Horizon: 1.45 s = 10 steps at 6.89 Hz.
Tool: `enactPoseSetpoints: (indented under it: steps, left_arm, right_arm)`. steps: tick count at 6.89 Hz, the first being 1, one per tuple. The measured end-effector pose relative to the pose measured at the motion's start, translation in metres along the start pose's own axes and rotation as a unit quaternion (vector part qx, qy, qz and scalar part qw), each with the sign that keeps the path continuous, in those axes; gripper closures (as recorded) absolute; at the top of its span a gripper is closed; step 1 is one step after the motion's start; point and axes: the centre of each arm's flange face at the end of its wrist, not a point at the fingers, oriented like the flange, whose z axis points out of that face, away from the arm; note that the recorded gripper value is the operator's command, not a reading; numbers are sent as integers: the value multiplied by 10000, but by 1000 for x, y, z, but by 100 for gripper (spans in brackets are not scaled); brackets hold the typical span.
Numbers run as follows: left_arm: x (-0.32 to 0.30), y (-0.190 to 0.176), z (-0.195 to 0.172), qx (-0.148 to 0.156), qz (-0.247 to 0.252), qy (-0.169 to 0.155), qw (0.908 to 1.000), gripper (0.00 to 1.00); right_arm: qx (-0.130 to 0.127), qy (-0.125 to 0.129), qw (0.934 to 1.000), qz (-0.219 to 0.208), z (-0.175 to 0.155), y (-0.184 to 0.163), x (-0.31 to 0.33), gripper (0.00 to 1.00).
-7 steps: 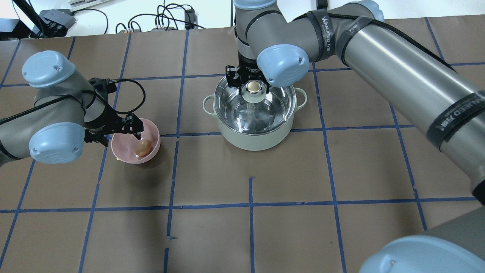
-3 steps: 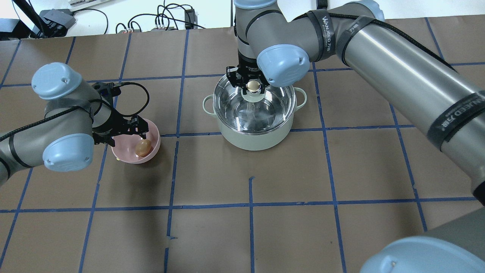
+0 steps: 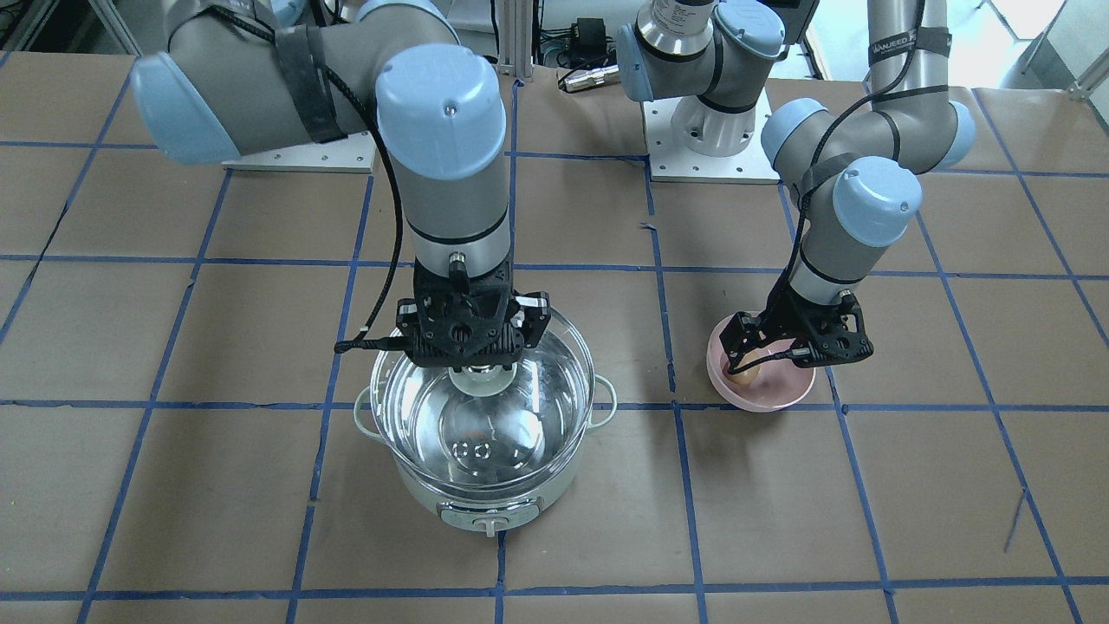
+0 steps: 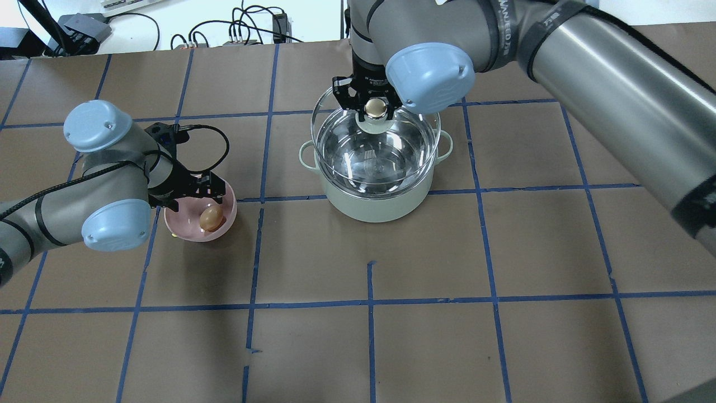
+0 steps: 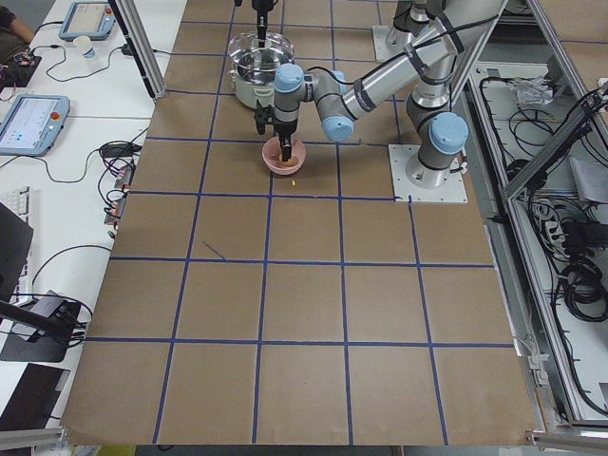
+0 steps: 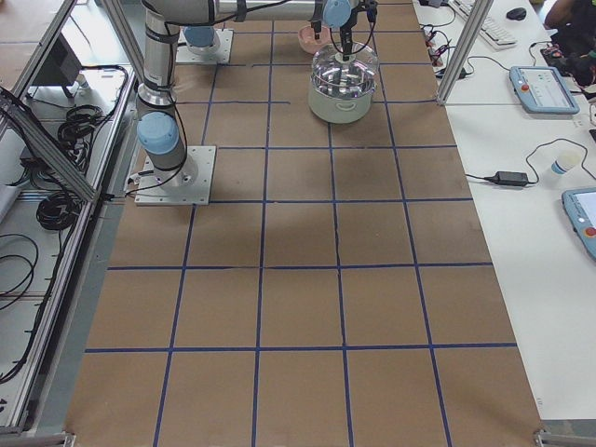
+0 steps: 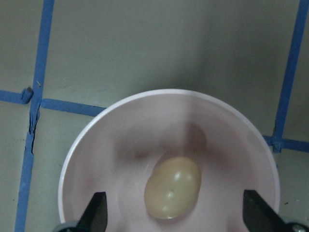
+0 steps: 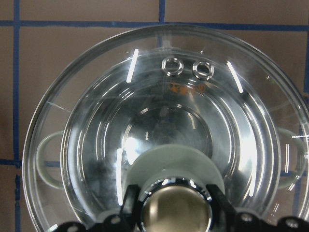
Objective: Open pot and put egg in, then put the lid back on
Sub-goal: 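Lift the glass lid off the pot and set it beside the pot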
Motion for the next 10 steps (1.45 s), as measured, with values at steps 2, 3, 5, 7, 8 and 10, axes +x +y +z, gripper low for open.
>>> enactPoseSetpoints:
  steps: [2, 3, 5, 7, 8, 10]
  left_arm:
    - [0, -2, 7, -29, 107, 29, 9999, 0]
    - [0, -2, 7, -22, 129, 34, 9999, 0]
    - [-1, -2, 8, 0, 350, 33, 9994, 0]
    - [-2, -2, 11, -18, 797, 29, 9968, 0]
    - [-3, -2, 15, -62, 1024, 32, 9947, 0]
    - [-9, -2, 23, -146, 1242, 58, 9921, 1]
  right_arm:
    - [-201, 82, 9998, 43, -58, 27, 11, 97]
    - [-357, 136, 9992, 93, -68, 37, 20, 97]
    - [-519, 200, 9981, 279, -74, 41, 52, 98]
    - [-721, 221, 9960, 478, -92, 64, 131, 98]
    - [-767, 178, 9956, 505, -96, 81, 165, 99]
    - [-642, 64, 9965, 530, -98, 91, 193, 98]
